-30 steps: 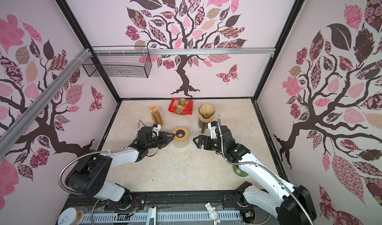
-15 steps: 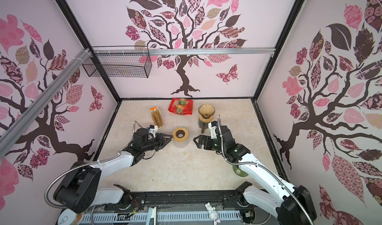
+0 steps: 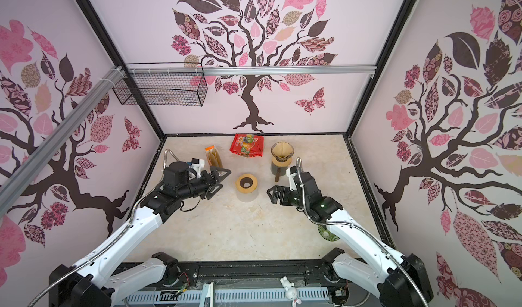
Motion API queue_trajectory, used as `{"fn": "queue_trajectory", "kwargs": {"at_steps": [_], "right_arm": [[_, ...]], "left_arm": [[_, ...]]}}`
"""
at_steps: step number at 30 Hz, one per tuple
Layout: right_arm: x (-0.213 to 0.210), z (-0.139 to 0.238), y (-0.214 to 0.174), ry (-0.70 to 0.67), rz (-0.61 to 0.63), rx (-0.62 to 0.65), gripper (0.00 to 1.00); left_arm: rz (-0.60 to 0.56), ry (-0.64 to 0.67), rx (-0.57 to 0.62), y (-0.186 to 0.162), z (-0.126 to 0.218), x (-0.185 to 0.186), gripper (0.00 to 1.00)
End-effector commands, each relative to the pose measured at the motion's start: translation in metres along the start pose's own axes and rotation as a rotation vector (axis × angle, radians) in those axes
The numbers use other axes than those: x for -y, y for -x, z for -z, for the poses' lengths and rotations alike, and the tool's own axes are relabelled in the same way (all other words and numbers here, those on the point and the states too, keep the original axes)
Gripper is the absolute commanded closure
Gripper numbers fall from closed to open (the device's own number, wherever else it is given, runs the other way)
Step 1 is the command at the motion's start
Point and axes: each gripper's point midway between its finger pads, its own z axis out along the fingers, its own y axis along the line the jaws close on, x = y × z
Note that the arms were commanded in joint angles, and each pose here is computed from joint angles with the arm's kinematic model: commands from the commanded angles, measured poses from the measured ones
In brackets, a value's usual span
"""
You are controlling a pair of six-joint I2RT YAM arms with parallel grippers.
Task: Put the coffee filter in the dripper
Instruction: 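Open and withdraw the left gripper while the right moves toward the green dripper, then lower the right gripper over the green ribbed glass dripper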
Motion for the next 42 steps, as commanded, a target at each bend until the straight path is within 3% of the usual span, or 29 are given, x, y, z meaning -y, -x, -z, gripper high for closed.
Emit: {"fn": "queue_trajectory", "kwargs": {"at_steps": [1, 8, 12, 22, 29, 38, 42], "right_arm": [[0.004, 0.004, 0.012, -0.061, 0.025, 0.022, 0.00], [0.022, 0.004, 0.015, -0.153, -0.004, 0.035, 0.00], [0.032, 0.009, 0.020, -0.210, -0.033, 0.043, 0.00], [0.079, 0.061, 0.031, -0.433, -0.169, 0.127, 0.00], [0.125, 0.113, 0.022, -0.779, -0.299, 0.148, 0.00], [0.174, 0.159, -0.021, -0.915, -0.580, 0.163, 0.00], [0.190, 0.160, -0.050, -0.963, -0.696, 0.102, 0.00]], "left_arm": [[0.097, 0.074, -0.042, -0.006, 0.012, 0.013, 0.03], [0.088, 0.174, -0.047, -0.002, 0.026, 0.045, 0.03], [0.027, 0.160, -0.003, 0.005, 0.033, 0.054, 0.03], [0.014, 0.032, -0.070, 0.002, 0.021, 0.068, 0.03], [-0.043, 0.146, -0.062, 0.012, 0.004, 0.012, 0.03], [-0.248, 0.221, -0.018, 0.027, 0.013, -0.039, 0.03], [-0.314, 0.252, -0.027, 0.027, 0.009, -0.053, 0.03]]}}
